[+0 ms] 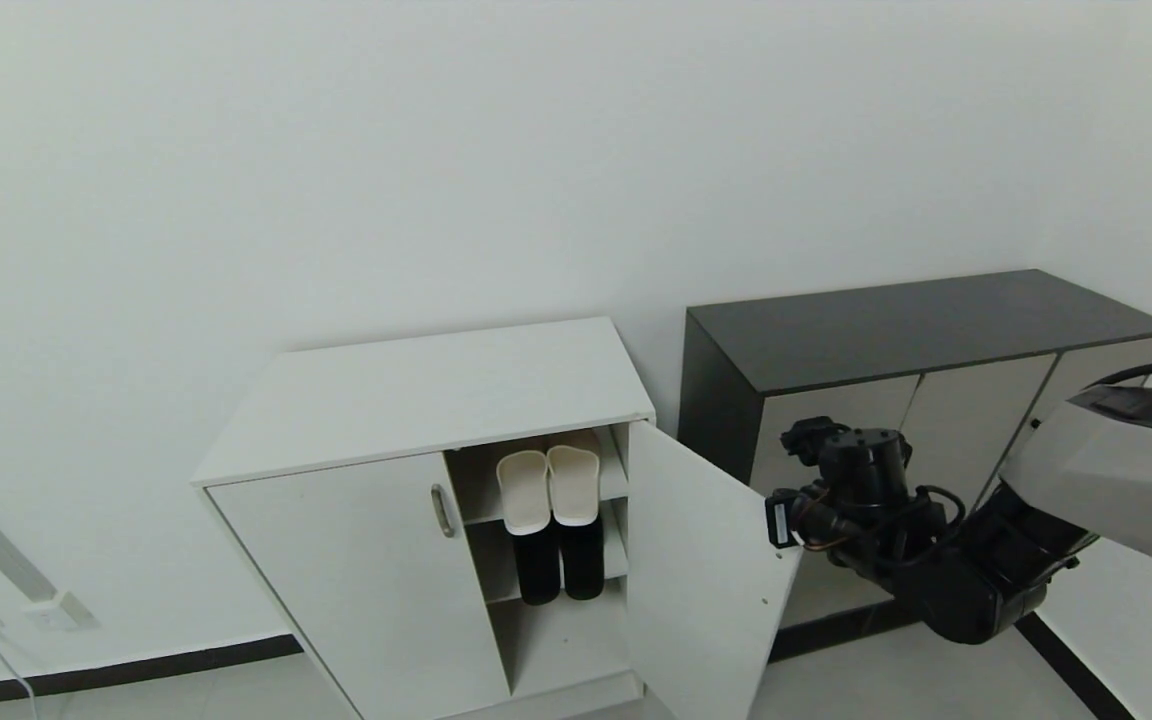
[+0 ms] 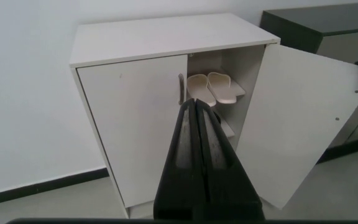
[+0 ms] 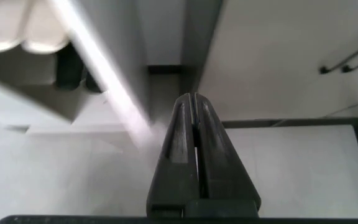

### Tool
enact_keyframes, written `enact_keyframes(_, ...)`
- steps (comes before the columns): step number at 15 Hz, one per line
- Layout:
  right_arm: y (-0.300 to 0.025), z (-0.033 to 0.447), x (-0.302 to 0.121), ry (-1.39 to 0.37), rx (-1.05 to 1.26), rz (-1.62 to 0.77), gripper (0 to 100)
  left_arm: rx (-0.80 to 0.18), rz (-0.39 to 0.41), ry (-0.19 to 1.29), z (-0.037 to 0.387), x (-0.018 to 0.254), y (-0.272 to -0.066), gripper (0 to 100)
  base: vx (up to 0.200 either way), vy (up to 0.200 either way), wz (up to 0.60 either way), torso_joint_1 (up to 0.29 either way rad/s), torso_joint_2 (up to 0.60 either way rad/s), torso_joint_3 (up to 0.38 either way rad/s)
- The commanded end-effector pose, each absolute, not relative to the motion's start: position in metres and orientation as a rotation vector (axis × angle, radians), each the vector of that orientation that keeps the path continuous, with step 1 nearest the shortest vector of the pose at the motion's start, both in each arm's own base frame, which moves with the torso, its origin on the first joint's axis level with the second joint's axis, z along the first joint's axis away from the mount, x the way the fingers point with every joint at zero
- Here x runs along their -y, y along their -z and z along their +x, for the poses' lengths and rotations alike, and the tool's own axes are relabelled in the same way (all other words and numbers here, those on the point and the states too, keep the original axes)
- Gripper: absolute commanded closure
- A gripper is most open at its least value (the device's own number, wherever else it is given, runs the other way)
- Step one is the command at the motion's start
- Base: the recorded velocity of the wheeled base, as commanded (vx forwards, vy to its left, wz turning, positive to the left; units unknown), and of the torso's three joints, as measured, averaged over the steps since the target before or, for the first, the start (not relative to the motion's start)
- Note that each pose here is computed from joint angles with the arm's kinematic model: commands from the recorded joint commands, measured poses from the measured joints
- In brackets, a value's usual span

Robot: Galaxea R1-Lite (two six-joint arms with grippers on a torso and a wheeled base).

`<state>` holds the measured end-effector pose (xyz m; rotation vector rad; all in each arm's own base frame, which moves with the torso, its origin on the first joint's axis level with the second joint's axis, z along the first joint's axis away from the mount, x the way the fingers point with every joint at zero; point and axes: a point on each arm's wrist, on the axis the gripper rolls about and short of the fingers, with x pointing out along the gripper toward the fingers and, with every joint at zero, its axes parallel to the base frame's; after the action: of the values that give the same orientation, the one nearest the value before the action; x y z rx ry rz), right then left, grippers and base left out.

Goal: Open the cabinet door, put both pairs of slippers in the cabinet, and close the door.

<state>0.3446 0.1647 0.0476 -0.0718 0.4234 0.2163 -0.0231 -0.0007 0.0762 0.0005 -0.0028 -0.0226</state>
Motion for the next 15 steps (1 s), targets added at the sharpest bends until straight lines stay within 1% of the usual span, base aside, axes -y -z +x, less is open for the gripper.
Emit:
enact_keyframes(1,-0.058,0.323,-0.179,-0.277,-0.414,-0.080,100,0.002,0.000,0.023,-0.023,0.001,-0.076,100,0.000,0.000,0.00,0.000,0.00,0.000)
enact_keyframes(6,-0.059,0.286,-0.208,-0.394,-0.430,-0.113,100,0.002,-0.002,0.023,-0.023,0.001,-0.076,100,0.000,0.000,0.00,0.000,0.00,0.000)
enact_keyframes(8,-0.059,0.274,-0.218,-0.435,-0.381,-0.107,100,0.001,-0.003,0.023,-0.023,0.001,-0.076,100,0.000,0.000,0.00,0.000,0.00,0.000)
enact_keyframes(11,-0.063,0.267,-0.217,-0.461,-0.343,-0.099,100,0.001,-0.003,0.023,-0.023,0.001,-0.076,100,0.000,0.000,0.00,0.000,0.00,0.000)
enact_keyframes(15,-0.057,0.265,-0.214,-0.490,-0.294,-0.120,100,0.002,-0.002,0.023,-0.023,0.001,-0.076,100,0.000,0.000,0.00,0.000,0.00,0.000)
